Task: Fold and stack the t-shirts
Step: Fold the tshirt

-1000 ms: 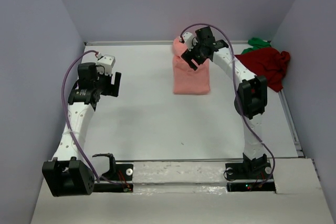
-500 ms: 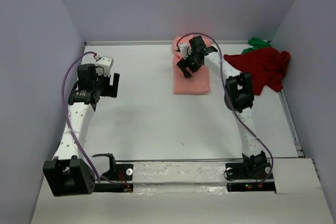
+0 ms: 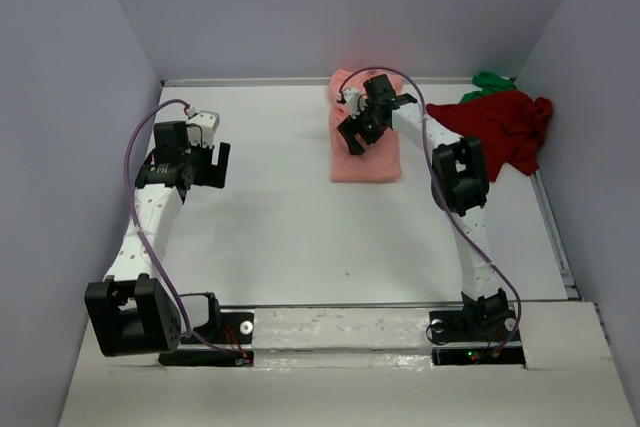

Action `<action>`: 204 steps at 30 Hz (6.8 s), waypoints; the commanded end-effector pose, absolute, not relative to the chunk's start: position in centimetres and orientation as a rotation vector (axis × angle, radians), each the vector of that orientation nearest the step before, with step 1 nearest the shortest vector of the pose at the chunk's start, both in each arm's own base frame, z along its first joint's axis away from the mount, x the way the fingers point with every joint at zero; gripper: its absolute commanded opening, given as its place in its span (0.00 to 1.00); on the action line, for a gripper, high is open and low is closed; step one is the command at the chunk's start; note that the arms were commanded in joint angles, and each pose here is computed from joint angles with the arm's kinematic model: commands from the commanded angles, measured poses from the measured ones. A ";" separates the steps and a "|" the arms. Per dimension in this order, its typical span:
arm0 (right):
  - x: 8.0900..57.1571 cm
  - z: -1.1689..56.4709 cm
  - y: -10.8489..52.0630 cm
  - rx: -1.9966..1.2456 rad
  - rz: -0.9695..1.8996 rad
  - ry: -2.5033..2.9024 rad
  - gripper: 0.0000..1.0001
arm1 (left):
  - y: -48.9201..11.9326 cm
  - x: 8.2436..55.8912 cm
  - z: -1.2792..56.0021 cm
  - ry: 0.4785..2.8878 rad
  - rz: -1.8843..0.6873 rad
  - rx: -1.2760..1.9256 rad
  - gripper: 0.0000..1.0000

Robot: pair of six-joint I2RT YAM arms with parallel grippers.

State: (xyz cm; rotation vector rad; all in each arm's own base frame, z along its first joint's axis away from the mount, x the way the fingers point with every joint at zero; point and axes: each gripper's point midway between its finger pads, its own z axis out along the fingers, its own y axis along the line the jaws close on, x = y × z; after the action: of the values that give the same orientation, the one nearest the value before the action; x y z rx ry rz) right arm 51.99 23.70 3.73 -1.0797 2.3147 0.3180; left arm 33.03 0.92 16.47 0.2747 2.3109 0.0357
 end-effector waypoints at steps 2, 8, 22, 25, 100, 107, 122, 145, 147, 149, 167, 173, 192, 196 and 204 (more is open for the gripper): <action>48.9 4.1 23.8 -1.083 0.424 2.364 0.92 | 1.1 33.1 18.2 2.266 0.043 0.278 0.94; 47.2 4.0 23.9 -1.092 0.486 2.395 0.96 | 0.9 32.5 18.5 2.245 0.038 0.283 0.95; 41.8 3.8 24.3 -1.236 0.678 2.487 1.00 | 0.4 32.3 19.0 2.226 0.002 0.292 0.95; 40.0 3.6 24.9 -1.295 0.716 2.509 1.00 | 0.2 32.2 19.0 2.220 -0.006 0.295 0.95; 23.5 13.3 12.7 -0.982 0.317 2.554 0.81 | -17.5 21.3 13.0 2.349 -0.843 1.390 0.70; 22.4 11.9 15.4 -0.970 0.594 2.673 0.67 | -19.6 18.3 10.9 2.325 -0.931 1.555 0.68; 22.5 8.2 17.4 -0.811 0.915 2.888 0.64 | -24.0 15.6 8.8 2.346 -1.653 1.492 0.62; 23.0 8.8 16.7 -0.744 0.920 2.853 0.63 | -24.2 17.8 3.4 2.585 -1.348 1.318 0.47; 23.1 8.9 16.7 -0.745 0.921 2.846 0.63 | -24.3 18.0 3.0 2.601 -1.341 1.308 0.45; 23.0 9.0 16.8 -0.745 0.925 2.844 0.63 | -24.5 18.0 2.5 2.617 -1.344 1.309 0.45; 22.3 8.9 18.4 -0.731 1.128 2.858 0.59 | -26.3 17.2 1.9 2.602 -1.291 1.451 0.05; 22.3 8.0 18.7 -0.667 1.189 2.953 0.60 | -26.8 18.0 2.3 2.594 -1.268 1.448 0.02; 23.5 6.7 16.7 -0.548 0.917 3.030 0.58 | -27.6 20.0 2.0 2.577 -1.211 1.446 0.00; 23.5 6.9 16.7 -0.560 0.916 3.023 0.58 | -28.6 20.7 1.9 2.577 -1.254 1.428 0.00; 23.7 6.8 16.2 -0.567 0.867 3.022 0.57 | -29.1 21.7 1.9 2.573 -1.229 1.403 0.00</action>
State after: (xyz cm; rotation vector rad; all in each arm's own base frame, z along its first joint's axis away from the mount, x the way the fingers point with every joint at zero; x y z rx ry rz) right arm 22.66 16.55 5.72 -0.5749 3.0703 0.9182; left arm 20.44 -28.77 2.11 1.3974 2.5959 -1.2907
